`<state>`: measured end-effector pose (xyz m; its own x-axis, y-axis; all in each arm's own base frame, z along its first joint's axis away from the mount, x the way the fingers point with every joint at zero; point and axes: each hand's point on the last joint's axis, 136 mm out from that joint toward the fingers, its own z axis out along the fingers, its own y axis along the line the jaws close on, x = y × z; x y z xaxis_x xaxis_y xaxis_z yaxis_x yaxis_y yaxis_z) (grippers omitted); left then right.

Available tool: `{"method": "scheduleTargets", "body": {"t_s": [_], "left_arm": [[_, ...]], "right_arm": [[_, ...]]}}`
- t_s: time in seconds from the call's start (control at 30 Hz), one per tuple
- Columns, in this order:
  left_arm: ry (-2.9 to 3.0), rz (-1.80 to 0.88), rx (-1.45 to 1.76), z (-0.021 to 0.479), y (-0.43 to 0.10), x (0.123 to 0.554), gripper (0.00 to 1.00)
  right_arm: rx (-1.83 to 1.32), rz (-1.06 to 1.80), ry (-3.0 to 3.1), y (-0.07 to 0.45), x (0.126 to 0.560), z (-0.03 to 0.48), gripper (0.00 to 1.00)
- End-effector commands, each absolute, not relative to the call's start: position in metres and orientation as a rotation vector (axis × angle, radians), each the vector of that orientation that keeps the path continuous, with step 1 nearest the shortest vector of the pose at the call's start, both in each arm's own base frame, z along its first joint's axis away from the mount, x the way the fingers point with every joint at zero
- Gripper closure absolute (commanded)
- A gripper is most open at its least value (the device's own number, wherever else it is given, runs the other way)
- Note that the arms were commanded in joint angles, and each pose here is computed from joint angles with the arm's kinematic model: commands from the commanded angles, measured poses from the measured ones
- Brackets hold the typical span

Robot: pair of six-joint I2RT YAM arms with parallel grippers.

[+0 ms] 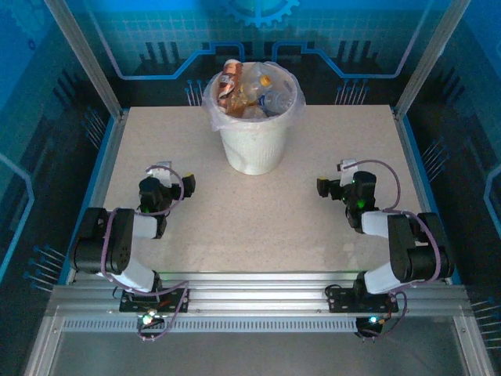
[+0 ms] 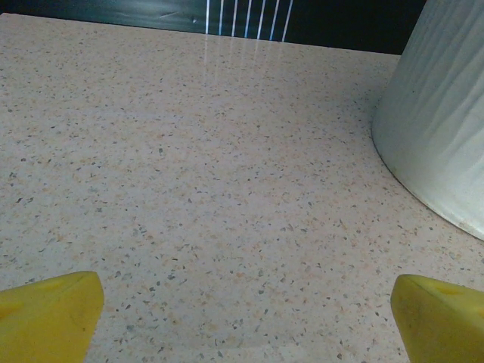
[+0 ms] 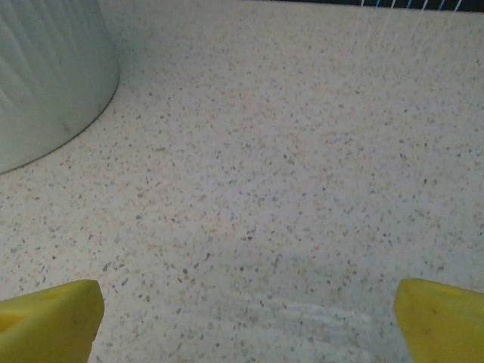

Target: Put the plastic bottles in the bin

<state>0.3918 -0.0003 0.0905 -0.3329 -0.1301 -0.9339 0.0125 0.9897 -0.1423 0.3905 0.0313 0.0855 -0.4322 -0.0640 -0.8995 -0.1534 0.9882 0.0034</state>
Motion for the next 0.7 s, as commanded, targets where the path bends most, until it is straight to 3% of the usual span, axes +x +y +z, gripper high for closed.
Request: {"method": "scheduleTargets", "body": {"t_s": [0.0,0.67], "left_arm": [[1.892,-0.162,-0.078,0.096,-0.001,0.395,0.01],[1.906,-0.180,-0.022,0.095,-0.011,0.397,0.01]], "right_arm": [[-0.179,0.095,1.958,0.033,0.396,0.095,0.00],[-0.098,-0.024,1.955,0.021,0.397,0.095,0.00]]}}
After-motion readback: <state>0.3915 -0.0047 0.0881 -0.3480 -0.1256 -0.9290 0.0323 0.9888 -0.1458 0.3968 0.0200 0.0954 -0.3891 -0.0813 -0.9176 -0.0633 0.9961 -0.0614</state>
